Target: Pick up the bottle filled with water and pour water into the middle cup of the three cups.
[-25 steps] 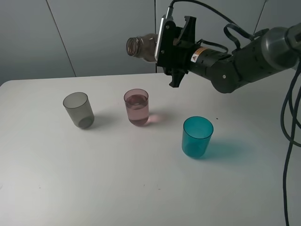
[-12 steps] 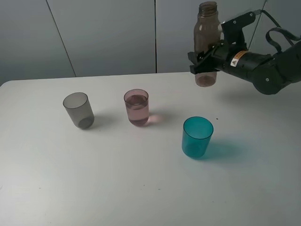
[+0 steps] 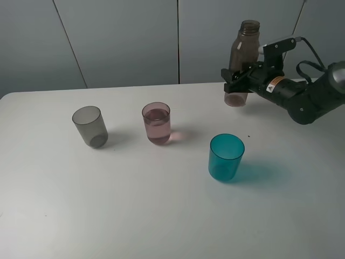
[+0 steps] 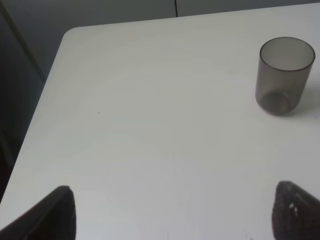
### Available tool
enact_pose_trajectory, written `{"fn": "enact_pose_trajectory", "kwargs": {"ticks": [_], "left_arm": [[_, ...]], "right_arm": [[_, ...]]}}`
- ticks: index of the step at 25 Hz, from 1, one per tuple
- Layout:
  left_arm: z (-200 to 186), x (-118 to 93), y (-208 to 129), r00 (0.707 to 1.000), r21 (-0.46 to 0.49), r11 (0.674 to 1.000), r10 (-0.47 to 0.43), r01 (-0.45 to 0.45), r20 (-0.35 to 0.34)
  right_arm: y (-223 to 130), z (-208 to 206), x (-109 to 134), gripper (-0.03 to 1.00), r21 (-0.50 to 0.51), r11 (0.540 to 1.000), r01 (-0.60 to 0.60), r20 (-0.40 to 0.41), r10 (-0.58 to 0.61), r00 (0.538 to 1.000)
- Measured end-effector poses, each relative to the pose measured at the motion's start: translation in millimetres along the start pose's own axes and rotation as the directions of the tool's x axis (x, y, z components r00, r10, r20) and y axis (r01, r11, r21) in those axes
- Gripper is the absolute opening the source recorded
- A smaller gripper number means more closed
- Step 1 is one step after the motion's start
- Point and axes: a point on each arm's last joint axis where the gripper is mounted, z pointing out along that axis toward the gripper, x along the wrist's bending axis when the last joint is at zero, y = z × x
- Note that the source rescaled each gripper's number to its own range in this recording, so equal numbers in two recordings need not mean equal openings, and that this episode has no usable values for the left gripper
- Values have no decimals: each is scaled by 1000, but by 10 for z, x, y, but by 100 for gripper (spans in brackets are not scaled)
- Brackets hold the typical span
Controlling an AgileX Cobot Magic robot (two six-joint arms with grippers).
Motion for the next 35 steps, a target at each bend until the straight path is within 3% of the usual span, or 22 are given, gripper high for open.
{"fn": "enact_pose_trajectory", "kwargs": {"ticks": [5,18,33,34,35], "left_arm": [[0,0,0,1000,0,1000,0,0,0],[0,0,0,1000,0,1000,0,0,0],[0,0,0,1000,0,1000,0,0,0],[0,0,0,1000,0,1000,0,0,0],[0,0,0,1000,0,1000,0,0,0]], "right_arm": [[-72,111,-1,0,-7,1000,22,-37,-22,999],[-288,132,7,0,56,997,44,-44,-42,998],[-335,73,45,0,60,998,10,-56,-7,998],[-344,64,49,8,63,998,10,-57,-7,998],[-362,50,59,28,73,997,13,-62,-9,998]]}}
